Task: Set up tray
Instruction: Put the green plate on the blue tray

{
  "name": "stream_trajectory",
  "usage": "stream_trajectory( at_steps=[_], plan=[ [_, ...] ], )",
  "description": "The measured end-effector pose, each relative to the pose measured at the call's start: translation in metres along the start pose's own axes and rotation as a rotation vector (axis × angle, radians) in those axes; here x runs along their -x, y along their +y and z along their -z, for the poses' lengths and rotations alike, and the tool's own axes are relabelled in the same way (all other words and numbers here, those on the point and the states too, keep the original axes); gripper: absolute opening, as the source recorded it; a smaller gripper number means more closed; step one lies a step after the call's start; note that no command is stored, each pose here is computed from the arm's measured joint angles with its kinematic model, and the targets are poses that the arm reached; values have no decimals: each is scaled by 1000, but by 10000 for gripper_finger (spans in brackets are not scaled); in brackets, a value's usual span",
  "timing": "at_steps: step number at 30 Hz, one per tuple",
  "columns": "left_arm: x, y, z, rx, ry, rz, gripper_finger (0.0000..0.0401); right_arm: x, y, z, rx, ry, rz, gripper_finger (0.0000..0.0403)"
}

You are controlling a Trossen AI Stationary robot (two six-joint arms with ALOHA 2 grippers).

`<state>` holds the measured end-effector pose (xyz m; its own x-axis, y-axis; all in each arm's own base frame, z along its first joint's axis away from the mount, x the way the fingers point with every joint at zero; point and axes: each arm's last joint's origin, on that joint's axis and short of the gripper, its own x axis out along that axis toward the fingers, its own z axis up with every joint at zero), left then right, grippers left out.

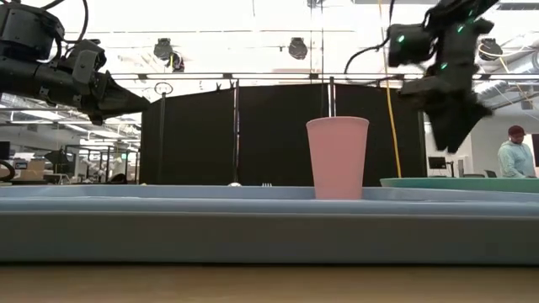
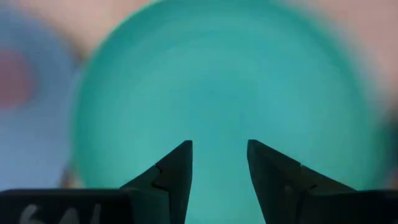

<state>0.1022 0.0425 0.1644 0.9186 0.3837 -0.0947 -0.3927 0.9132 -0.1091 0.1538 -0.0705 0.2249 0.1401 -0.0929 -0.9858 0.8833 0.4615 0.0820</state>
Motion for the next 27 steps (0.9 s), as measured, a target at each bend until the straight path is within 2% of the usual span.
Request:
stream_trajectory(
  at_steps=[2, 5, 16, 27],
  plan=[
    [0, 0, 0, 0, -1, 0, 88, 9, -7, 4, -37, -66, 83, 144],
    [0, 0, 0, -1, -1, 0, 88, 12, -14, 9, -66, -108, 141, 144],
    [0, 0, 0, -2, 0, 0, 88, -38, -42, 21, -164, 25, 376, 144],
    [0, 0, 0, -1, 1, 0, 88, -46, -55, 19, -232, 54, 394, 144]
  ],
)
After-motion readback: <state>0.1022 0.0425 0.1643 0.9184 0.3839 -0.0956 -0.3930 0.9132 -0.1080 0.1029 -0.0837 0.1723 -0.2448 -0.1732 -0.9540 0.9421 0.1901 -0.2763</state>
